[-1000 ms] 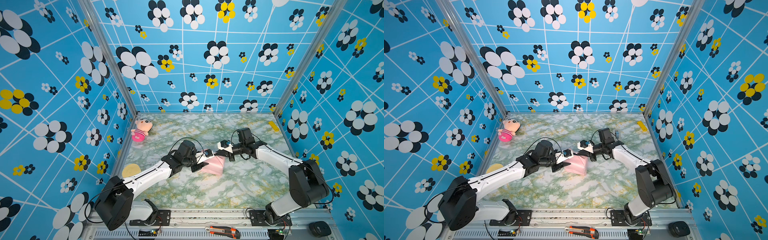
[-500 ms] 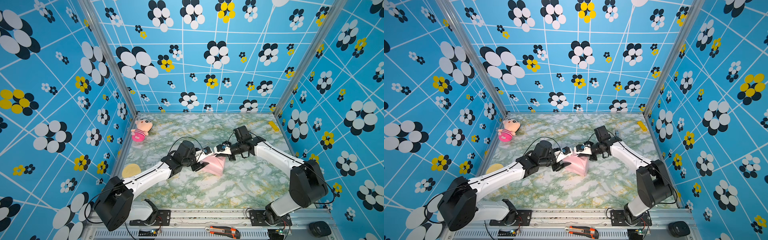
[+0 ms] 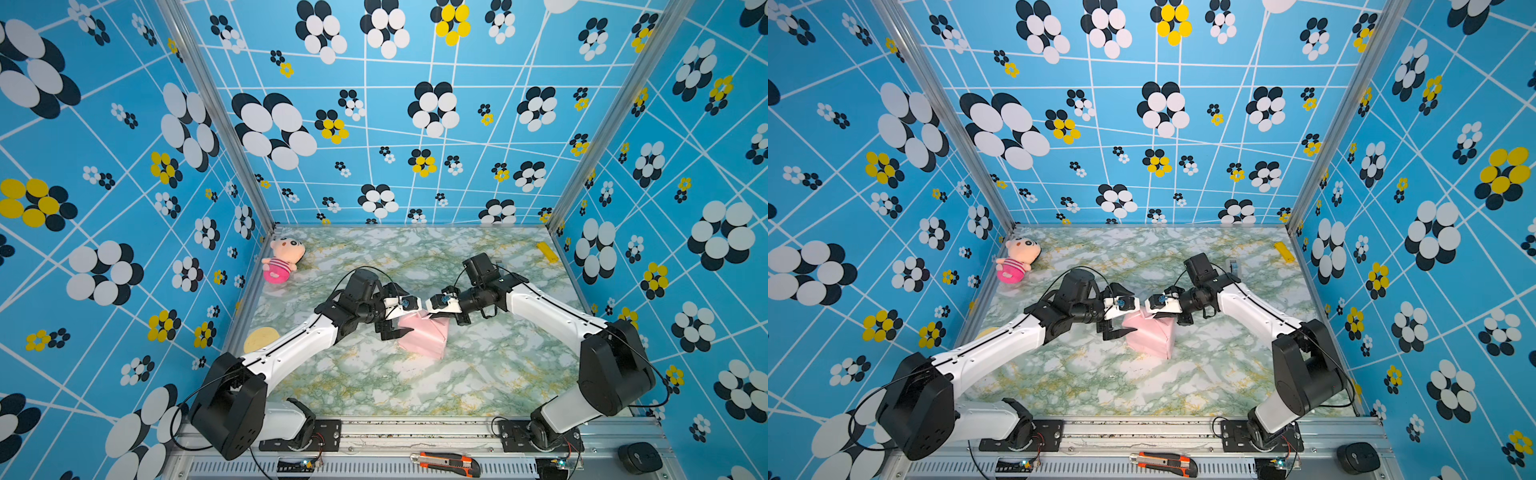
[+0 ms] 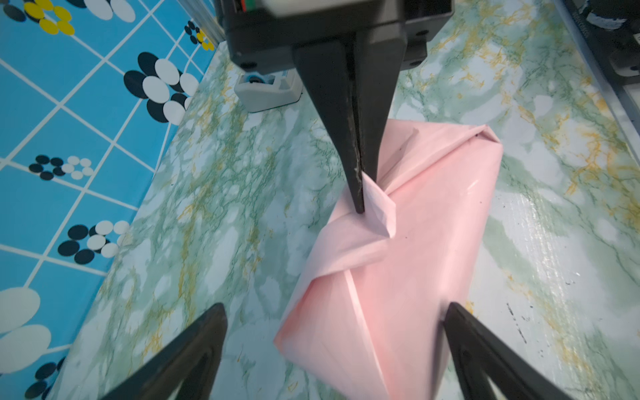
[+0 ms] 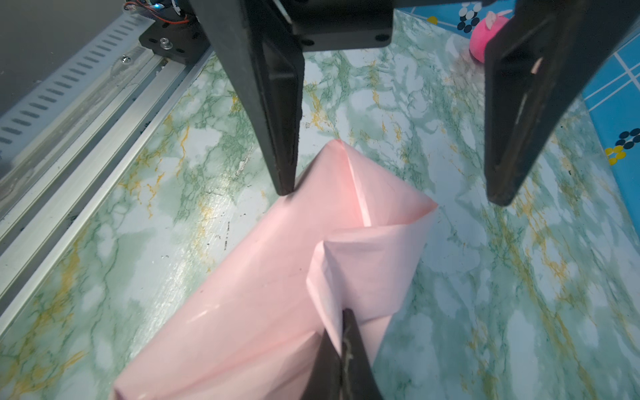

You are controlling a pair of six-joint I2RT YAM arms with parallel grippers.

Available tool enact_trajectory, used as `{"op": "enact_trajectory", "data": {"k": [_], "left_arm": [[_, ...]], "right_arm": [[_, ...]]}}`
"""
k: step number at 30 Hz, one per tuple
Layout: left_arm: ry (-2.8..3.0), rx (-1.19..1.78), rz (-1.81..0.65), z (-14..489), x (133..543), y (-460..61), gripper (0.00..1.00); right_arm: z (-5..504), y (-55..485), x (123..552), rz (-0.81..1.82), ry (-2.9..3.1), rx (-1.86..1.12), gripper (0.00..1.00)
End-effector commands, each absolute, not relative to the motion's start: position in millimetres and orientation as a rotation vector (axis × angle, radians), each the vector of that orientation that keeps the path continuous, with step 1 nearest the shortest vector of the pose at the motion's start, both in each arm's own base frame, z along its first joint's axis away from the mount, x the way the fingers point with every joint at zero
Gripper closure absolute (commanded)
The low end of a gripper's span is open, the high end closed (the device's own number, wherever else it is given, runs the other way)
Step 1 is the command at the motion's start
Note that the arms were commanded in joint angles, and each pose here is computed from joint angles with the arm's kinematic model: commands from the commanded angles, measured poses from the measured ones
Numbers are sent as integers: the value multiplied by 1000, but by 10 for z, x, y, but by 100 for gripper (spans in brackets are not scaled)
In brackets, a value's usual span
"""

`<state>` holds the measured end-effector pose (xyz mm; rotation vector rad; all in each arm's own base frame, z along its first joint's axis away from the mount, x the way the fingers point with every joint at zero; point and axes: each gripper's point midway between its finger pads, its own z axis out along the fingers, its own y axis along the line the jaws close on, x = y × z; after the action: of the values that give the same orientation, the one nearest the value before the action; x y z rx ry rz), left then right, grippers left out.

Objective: Wrap a gift box in wrapping paper
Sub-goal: Fold the wrapping paper for the gift box.

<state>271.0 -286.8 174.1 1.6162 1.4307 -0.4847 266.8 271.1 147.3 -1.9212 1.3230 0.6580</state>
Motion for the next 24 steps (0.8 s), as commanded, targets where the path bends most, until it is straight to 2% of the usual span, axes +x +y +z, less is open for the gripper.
{"op": "enact_trajectory", "data": {"k": [1, 14, 24], "left_arm": [[1340, 1730, -569, 1727, 2562, -3009, 0], [1332, 1850, -594, 1464, 2418, -3034, 2], [1304, 1891, -486, 1295, 2488, -3025, 20]], "right_arm": [[1393, 2688, 2570, 681, 1341, -1958, 100], [1402, 2701, 2583, 680, 1326, -1961, 100], [1408, 2699, 2575, 680, 1320, -1963, 100]]}}
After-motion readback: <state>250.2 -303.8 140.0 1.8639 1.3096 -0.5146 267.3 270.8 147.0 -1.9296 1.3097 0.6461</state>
